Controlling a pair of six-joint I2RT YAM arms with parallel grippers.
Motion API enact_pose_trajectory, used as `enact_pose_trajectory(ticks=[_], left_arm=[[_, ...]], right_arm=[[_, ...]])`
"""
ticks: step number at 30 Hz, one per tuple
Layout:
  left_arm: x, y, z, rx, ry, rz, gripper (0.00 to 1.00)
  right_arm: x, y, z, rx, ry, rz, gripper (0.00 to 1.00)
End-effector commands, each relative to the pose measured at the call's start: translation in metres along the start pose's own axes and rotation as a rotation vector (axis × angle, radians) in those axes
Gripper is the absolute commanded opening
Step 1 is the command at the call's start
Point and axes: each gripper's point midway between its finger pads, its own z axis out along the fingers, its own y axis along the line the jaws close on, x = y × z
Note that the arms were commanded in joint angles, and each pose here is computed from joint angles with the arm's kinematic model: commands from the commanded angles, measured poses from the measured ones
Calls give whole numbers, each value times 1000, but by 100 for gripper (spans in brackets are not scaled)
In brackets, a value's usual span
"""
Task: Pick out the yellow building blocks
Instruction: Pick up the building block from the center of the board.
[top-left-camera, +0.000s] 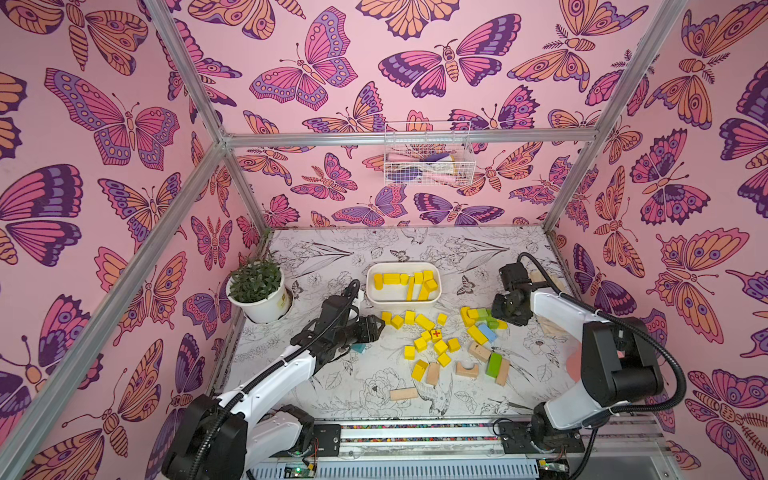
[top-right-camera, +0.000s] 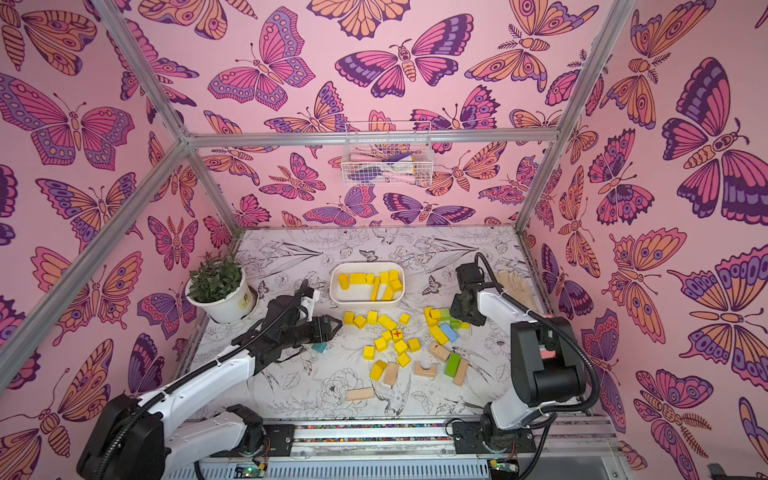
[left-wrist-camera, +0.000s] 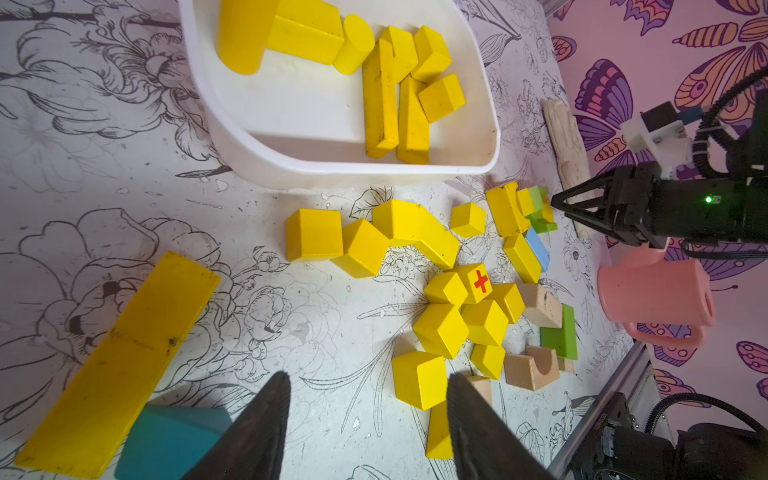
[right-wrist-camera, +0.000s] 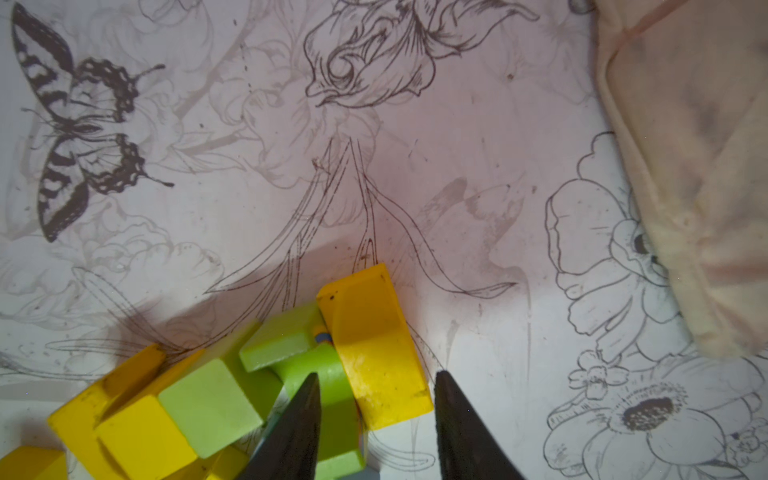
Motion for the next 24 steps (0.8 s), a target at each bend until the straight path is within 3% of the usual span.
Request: enact_pose_trajectory(ticks=[1, 10, 24], left_arm=[[4, 7, 1, -22, 14, -16, 61], [5, 7, 2, -22, 17, -17, 61], [4, 6, 2, -19, 17, -16, 61]], right_arm=[[1, 3, 4, -14, 45, -22, 46], [6, -9, 14, 36, 98, 10, 45], [4, -23, 2, 56, 68, 61, 40]])
